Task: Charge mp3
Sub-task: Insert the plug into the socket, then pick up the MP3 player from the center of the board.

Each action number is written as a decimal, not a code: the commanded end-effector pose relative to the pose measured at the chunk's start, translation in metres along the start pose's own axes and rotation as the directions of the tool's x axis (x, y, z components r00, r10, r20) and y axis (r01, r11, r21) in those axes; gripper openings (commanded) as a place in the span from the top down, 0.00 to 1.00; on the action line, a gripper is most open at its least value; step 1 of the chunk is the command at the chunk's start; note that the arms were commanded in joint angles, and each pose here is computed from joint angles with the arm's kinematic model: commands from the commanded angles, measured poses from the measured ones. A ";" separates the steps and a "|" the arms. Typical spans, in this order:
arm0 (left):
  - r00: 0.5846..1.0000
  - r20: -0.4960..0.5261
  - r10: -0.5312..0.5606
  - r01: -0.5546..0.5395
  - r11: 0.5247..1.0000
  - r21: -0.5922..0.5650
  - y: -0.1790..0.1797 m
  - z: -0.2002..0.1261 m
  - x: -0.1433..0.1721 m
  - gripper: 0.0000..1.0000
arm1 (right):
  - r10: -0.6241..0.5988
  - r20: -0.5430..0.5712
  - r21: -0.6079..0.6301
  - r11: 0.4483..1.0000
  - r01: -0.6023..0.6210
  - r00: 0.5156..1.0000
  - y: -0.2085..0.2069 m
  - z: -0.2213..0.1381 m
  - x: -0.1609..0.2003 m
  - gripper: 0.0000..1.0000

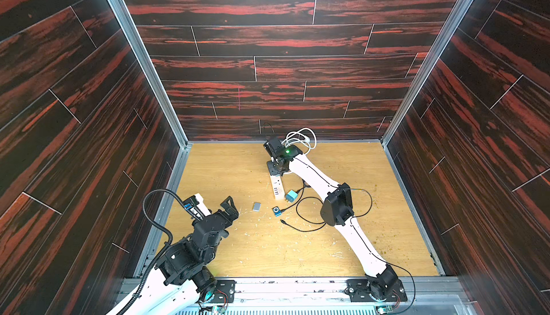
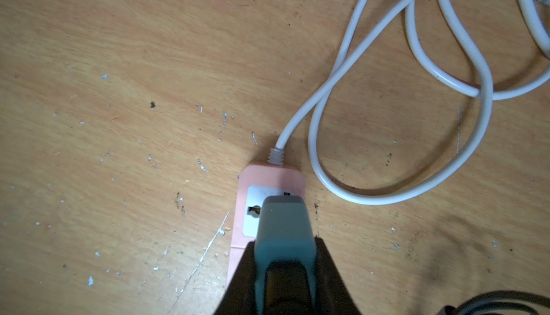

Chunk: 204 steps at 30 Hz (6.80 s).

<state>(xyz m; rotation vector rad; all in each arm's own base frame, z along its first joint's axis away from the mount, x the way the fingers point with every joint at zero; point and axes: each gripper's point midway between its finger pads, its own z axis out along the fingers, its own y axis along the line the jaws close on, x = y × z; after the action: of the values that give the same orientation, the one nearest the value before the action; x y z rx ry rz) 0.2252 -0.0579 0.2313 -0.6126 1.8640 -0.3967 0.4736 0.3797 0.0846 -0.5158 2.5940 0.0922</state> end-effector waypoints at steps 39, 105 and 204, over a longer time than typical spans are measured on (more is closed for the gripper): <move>0.991 -0.125 0.041 -0.051 0.996 -0.077 0.002 0.013 0.026 0.00 | -0.062 -0.065 -0.145 0.988 0.052 0.996 0.009 -0.064 0.010 0.45; 0.703 -0.402 -0.586 0.085 0.631 -0.771 0.007 0.154 0.173 0.11 | -0.107 0.327 -0.272 0.941 0.202 0.939 -0.005 -0.155 0.181 0.28; 0.643 -0.546 -0.538 -0.167 0.596 -0.785 0.047 0.167 0.224 0.34 | -0.219 0.260 -0.252 0.925 0.285 0.940 0.016 -0.149 0.202 0.28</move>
<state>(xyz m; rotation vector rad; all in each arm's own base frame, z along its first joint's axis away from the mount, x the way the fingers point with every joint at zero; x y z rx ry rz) 0.3368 -0.1575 0.0102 -1.4307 2.7402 -0.0241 0.2366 0.2984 0.1185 -0.8675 2.2716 0.4325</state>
